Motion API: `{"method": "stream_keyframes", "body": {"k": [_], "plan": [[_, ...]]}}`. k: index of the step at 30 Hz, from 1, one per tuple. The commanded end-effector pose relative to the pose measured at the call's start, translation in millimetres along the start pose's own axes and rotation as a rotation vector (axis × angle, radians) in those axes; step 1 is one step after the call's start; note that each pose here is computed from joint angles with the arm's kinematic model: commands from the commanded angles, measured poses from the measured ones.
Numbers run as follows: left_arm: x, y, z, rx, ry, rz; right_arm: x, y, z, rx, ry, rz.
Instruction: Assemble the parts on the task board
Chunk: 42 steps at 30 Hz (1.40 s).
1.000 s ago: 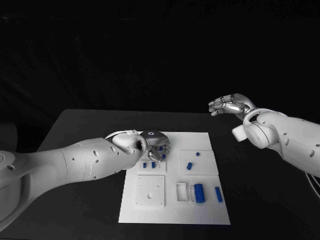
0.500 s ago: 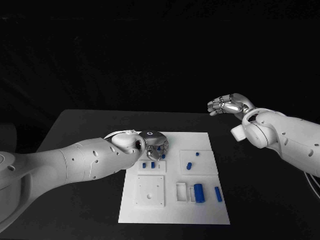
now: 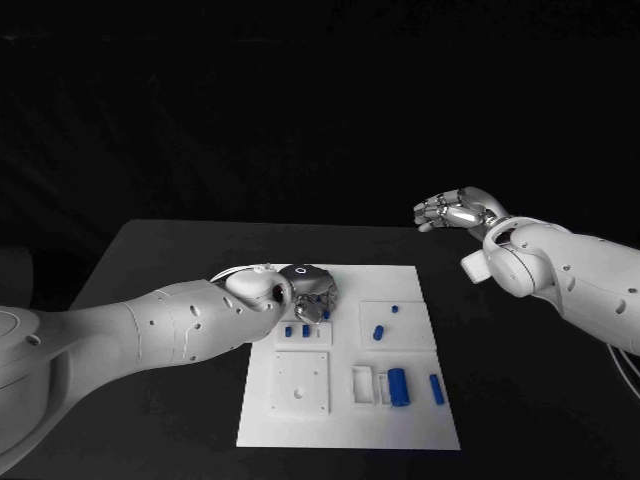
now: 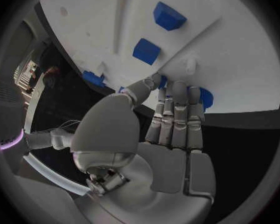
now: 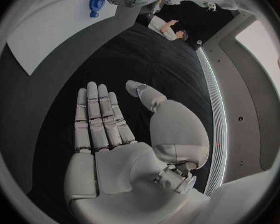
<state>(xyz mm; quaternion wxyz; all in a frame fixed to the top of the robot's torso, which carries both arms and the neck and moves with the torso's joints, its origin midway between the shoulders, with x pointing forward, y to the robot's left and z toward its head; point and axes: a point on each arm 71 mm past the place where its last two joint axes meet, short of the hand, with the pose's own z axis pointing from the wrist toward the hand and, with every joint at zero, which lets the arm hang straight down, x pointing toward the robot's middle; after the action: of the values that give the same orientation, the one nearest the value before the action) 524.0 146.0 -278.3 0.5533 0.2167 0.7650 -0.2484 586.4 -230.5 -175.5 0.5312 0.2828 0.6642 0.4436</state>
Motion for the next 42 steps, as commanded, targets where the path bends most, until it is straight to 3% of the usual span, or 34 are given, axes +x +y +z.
{"method": "stream_keyframes", "body": {"k": [1, 13, 19, 28, 42], "plan": [[4.4, -2.7, 1.4, 0.005, 0.011, -0.011, 1.2, 2, 0.1, -0.017, 0.004, -0.006], [8.1, -2.7, 2.4, -0.003, 0.044, -0.014, 1.2, 2, -0.1, -0.017, 0.006, -0.006], [8.9, 0.9, 1.8, -0.036, 0.054, -0.014, 1.0, 1, -0.2, -0.016, 0.007, -0.006], [13.3, -2.5, 4.9, -0.038, 0.069, -0.011, 1.9, 2, 0.0, -0.018, 0.009, -0.005], [14.7, 1.7, 2.8, -0.054, 0.044, -0.013, 1.0, 2, -0.4, -0.017, 0.008, -0.006]]}}
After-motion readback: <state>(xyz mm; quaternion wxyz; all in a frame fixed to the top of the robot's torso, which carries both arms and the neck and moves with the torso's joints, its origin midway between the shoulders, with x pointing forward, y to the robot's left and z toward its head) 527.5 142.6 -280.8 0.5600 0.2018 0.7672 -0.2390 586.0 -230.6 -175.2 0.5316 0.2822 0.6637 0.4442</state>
